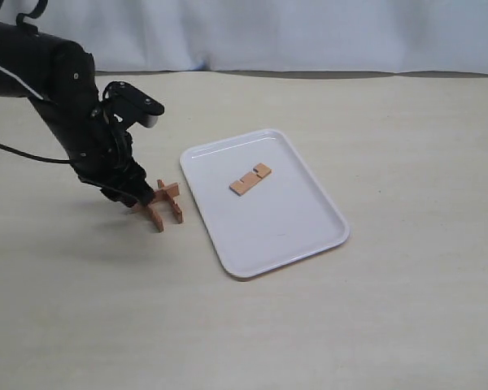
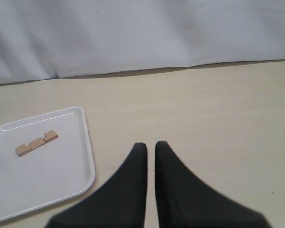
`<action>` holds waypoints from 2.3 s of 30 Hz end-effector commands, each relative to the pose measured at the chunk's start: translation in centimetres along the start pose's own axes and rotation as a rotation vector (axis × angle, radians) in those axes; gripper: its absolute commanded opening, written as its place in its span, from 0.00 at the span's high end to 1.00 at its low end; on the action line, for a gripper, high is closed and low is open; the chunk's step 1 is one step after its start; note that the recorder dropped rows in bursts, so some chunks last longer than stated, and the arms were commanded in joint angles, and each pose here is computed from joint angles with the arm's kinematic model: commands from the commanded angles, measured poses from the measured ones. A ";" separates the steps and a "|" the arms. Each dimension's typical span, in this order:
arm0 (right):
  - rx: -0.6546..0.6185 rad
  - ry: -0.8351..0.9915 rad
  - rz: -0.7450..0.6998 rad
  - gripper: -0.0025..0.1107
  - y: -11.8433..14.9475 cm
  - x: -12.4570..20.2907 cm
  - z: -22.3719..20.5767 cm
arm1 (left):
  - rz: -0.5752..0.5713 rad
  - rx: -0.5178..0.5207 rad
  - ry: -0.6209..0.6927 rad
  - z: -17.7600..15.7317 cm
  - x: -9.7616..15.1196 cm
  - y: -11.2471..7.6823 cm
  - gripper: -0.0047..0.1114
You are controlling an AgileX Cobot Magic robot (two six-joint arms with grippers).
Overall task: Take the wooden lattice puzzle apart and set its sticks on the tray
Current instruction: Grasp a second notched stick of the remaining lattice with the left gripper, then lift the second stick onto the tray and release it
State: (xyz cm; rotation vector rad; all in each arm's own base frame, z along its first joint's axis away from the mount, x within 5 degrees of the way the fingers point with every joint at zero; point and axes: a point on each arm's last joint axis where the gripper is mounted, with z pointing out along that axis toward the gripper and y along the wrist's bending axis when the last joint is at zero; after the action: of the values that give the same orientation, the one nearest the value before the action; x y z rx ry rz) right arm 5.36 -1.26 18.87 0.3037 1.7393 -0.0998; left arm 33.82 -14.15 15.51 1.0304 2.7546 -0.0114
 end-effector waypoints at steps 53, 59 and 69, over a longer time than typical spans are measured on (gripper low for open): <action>0.006 0.001 0.001 0.93 0.0 0.1 0.0 | 0.012 0.250 -0.566 -5.2 -5.6 -8.5 0.96; 0.006 0.001 0.001 0.93 0.0 0.1 0.0 | 0.152 0.233 -0.536 -1.3 -7.1 -14.0 0.96; 0.006 0.001 0.001 0.93 0.0 0.1 0.0 | 0.020 0.319 -0.340 2.9 -9.2 -14.2 0.96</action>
State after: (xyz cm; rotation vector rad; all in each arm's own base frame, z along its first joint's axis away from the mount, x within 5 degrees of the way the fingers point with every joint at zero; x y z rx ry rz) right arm 5.36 -1.26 18.87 0.3037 1.7393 -0.0998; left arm 31.59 -31.04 14.04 1.0379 2.4139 -0.5962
